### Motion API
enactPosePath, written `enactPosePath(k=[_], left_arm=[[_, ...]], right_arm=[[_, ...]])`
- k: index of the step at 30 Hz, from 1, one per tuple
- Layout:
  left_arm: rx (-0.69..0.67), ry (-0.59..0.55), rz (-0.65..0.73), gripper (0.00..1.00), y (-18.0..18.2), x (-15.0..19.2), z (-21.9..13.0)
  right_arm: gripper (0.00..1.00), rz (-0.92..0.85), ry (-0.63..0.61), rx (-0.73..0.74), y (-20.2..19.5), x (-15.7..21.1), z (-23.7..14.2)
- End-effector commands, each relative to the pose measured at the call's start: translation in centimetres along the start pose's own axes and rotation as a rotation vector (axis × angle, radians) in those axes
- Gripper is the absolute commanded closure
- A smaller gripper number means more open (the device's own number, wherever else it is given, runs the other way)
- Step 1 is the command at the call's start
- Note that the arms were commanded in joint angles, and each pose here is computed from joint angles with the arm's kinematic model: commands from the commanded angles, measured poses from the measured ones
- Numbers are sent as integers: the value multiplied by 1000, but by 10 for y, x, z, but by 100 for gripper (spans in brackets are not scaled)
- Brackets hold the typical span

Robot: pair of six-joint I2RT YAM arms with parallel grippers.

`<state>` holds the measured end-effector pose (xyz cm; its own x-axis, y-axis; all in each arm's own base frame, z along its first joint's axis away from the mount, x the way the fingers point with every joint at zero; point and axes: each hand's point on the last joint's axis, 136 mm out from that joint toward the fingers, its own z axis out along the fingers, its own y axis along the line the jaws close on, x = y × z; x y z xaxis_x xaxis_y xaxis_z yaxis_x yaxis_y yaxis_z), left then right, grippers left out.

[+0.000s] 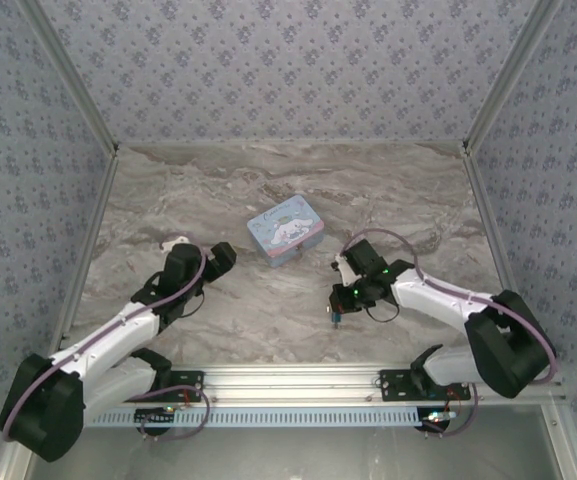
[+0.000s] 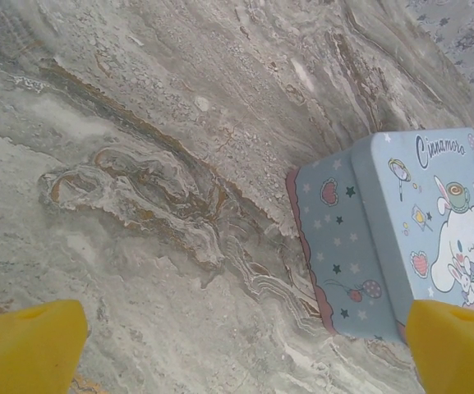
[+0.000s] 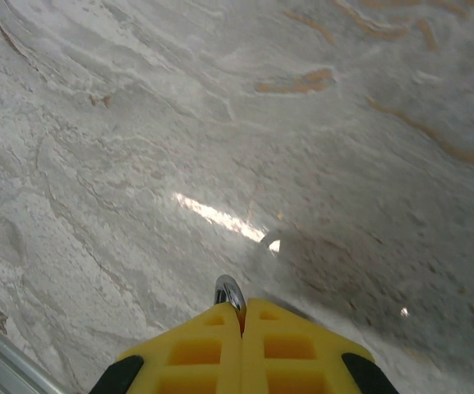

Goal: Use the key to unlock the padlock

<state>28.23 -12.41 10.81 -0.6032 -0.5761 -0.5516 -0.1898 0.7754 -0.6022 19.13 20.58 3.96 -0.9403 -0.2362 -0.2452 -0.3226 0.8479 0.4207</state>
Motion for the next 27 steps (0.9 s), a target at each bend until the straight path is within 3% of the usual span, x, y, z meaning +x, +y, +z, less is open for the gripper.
enactPosePath(k=[1,15,27], left_arm=[[-32,-16,8,1,11,0,-3],[-26,-21,2,1,10,-1,-5],[-25,-22,7,1,8,-3,-6]], right_arm=[[100,-39,-37,-4,11,-18,2],[97,-68,-18,33,13,-21,16],[77,-125,-68,104,11,-35,-4]])
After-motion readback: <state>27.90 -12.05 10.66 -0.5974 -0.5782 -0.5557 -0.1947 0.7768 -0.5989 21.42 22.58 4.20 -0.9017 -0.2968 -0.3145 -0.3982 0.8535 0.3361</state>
